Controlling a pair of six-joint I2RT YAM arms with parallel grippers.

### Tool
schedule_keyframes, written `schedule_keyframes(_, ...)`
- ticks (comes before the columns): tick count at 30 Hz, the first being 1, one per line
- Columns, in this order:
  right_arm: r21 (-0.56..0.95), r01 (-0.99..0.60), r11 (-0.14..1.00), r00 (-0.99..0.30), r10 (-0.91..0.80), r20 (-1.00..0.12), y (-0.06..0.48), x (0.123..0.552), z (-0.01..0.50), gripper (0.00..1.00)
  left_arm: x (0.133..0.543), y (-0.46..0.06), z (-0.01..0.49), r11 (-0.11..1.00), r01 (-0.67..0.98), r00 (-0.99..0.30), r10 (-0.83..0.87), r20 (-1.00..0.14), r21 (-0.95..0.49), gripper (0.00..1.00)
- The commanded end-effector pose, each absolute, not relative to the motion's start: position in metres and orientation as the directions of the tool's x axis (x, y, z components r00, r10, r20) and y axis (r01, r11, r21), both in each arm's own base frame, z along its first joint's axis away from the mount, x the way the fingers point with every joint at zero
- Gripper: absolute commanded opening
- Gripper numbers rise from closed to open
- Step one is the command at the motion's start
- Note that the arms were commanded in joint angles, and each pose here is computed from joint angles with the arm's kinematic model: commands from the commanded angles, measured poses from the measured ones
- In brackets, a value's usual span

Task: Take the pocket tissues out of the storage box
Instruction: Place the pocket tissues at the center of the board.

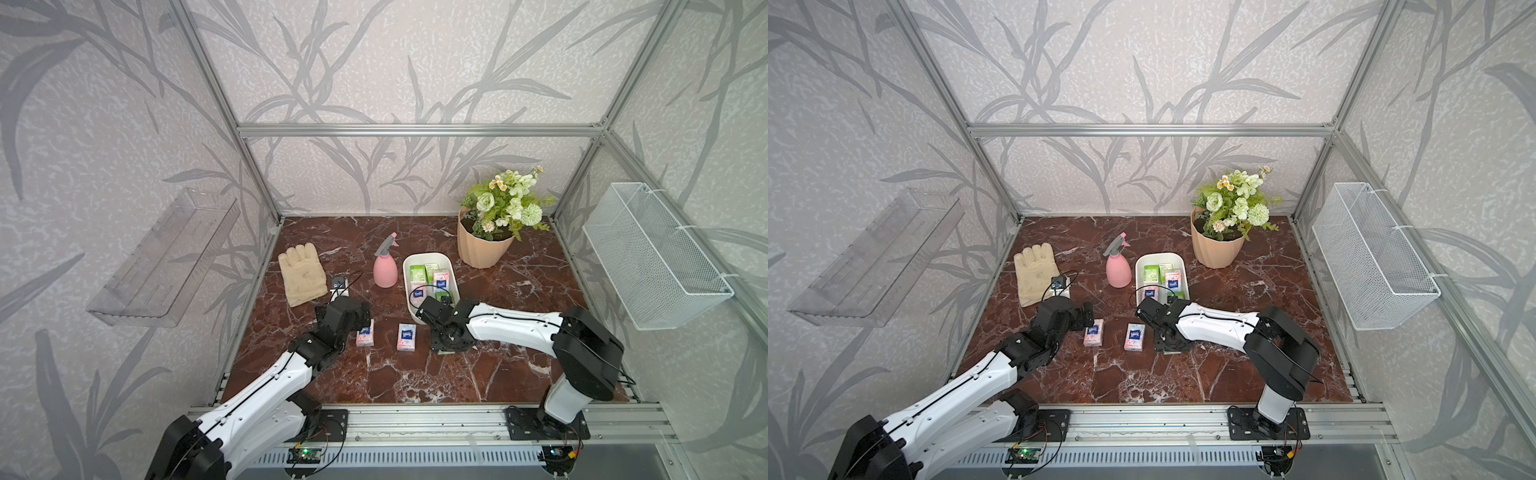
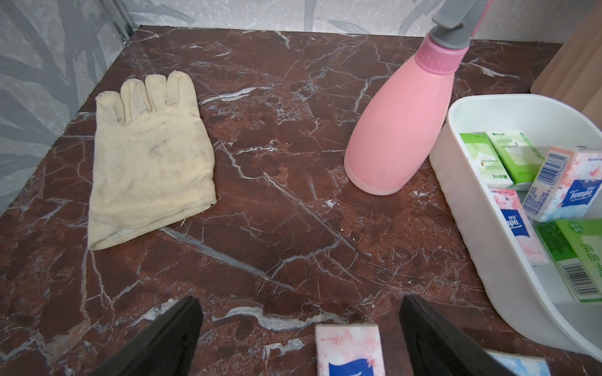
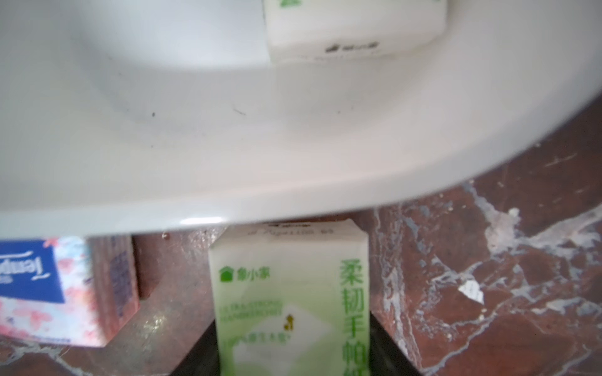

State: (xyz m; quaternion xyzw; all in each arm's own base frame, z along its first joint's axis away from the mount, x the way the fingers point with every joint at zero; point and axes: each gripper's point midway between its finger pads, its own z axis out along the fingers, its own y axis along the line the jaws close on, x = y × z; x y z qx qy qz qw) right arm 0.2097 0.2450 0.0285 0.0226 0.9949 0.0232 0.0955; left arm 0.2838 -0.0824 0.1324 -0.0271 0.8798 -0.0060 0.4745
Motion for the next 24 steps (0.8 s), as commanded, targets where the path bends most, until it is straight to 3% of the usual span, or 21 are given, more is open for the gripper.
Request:
schedule_keyframes(1, 0.028, 0.040, 0.999, -0.981, 0.044, -0.188, 0.234, 0.222, 0.022, 0.57, 0.288, -0.079, 0.147, 0.997, -0.067, -0.517, -0.069, -0.853, -0.041, 1.00)
schedule_keyframes(13, 0.037, 0.003, 0.999, -0.990, 0.008, -0.139, 0.235, 0.231, 0.008, 0.62, 0.287, -0.074, 0.145, 0.996, -0.086, -0.520, -0.064, -0.852, -0.022, 1.00)
schedule_keyframes(24, 0.026, -0.019, 0.999, -0.983, -0.014, -0.182, 0.223, 0.229, 0.046, 0.78, 0.289, -0.074, 0.152, 0.995, -0.095, -0.501, -0.076, -0.862, -0.032, 1.00)
